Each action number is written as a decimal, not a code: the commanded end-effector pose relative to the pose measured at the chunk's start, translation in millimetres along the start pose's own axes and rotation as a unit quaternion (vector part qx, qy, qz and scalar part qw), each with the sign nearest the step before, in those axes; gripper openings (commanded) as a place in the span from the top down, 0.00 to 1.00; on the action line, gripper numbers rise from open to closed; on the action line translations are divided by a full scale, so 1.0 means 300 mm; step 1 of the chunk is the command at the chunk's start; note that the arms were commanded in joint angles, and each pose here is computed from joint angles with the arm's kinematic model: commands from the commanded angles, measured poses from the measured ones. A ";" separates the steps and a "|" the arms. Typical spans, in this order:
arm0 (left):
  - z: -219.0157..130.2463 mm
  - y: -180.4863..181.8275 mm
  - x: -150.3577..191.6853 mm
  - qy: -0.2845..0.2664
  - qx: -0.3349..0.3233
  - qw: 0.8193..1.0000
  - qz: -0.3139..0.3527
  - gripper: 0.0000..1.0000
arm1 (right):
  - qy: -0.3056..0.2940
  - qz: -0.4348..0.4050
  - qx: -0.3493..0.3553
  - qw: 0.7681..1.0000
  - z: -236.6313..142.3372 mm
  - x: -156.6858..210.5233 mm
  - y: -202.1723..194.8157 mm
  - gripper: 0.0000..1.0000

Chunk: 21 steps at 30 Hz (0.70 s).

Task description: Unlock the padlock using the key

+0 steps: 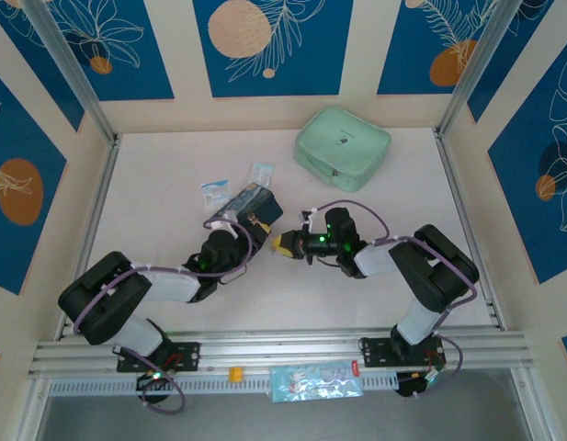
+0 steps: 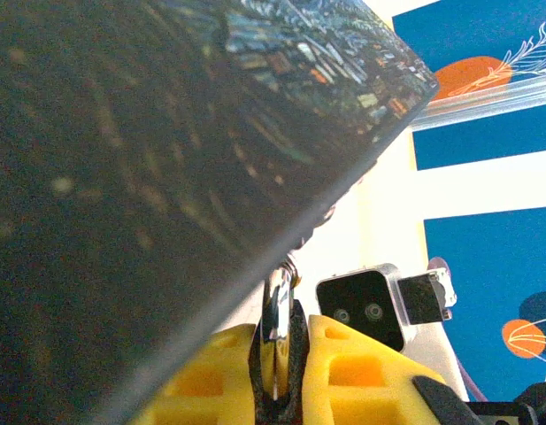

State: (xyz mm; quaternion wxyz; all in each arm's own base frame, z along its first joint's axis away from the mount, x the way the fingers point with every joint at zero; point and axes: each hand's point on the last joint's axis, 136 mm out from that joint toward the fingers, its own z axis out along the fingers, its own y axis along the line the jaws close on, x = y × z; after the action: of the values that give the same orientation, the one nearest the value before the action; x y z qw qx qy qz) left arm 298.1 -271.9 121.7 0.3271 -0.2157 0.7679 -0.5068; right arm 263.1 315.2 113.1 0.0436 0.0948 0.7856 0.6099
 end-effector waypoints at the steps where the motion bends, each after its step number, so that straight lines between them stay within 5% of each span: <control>1: -0.017 -0.114 0.158 0.098 0.057 0.993 0.033 1.00 | -0.070 -0.018 -0.029 0.997 -0.008 -0.129 0.114 1.00; 21: -0.054 -0.113 0.187 0.128 0.051 0.989 0.056 1.00 | -0.040 -0.069 0.018 0.997 -0.088 -0.121 0.143 1.00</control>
State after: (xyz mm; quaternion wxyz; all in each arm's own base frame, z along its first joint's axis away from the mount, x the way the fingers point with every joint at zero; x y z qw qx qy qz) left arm 284.9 -280.6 131.9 0.3211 -0.1729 0.7771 -0.5129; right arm 257.9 299.4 126.1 0.0092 0.0675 0.8112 0.5807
